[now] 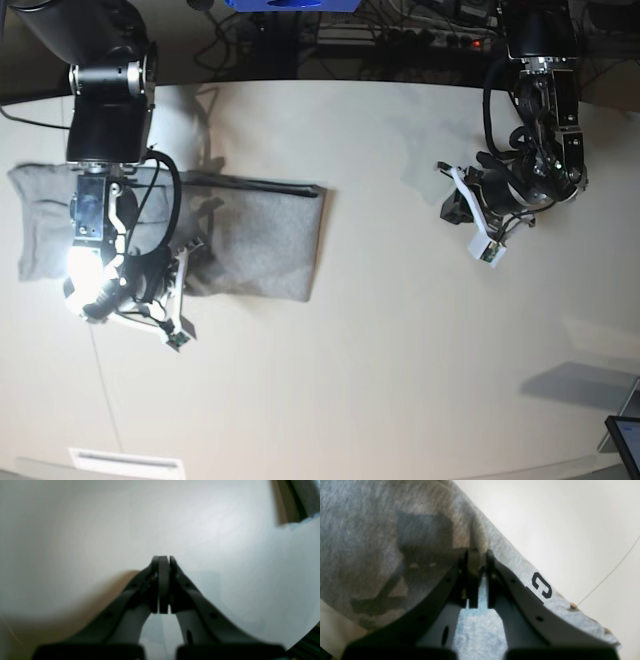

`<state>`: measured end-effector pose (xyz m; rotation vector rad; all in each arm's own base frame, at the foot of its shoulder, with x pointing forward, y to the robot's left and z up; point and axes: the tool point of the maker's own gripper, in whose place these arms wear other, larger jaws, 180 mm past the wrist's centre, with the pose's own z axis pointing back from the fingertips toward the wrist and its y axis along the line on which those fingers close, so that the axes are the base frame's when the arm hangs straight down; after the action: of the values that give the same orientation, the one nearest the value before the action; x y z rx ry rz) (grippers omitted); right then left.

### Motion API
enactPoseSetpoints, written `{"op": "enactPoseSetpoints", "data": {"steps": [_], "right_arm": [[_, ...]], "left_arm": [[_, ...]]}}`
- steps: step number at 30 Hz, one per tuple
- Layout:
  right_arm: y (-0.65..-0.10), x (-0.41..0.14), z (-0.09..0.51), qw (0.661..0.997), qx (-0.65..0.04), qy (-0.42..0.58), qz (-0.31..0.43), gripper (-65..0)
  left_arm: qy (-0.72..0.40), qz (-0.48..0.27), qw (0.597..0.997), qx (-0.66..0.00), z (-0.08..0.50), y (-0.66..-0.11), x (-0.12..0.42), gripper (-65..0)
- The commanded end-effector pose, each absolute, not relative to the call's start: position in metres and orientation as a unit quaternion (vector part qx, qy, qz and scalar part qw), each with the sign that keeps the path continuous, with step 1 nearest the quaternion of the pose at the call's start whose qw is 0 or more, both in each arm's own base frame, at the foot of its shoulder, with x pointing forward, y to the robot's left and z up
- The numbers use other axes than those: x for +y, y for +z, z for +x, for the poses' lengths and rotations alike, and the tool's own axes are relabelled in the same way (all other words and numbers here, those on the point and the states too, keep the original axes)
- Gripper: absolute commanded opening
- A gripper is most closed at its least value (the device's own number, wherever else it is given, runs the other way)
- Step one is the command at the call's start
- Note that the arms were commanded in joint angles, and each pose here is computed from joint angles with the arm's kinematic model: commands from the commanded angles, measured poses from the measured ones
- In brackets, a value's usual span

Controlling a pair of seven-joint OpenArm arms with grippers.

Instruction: Fold the T-shirt properly

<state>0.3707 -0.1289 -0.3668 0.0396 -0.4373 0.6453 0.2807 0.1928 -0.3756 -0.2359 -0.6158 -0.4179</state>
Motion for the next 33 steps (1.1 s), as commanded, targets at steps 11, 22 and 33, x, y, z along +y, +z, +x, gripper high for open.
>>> {"op": "enactPoseSetpoints", "data": {"steps": [11, 22, 33], "right_arm": [[-0.361, -0.128, 0.382, 0.920, -0.233, 0.313, 0.025, -51.4], [-0.360, -0.135, 0.385, 0.918, -0.245, 0.312, 0.021, -38.6], [-0.290, -0.148, 0.376, 0.884, -0.328, 0.328, -0.063, -38.2]], "left_arm": [[-0.209, -0.112, 0.916, -0.323, 0.290, -0.363, 0.194, -65.0], [-0.209, -0.112, 0.916, -0.323, 0.290, -0.362, 0.195, -65.0], [-0.275, -0.133, 0.867, -0.395, 0.313, -0.319, 0.152, -65.0]]}}
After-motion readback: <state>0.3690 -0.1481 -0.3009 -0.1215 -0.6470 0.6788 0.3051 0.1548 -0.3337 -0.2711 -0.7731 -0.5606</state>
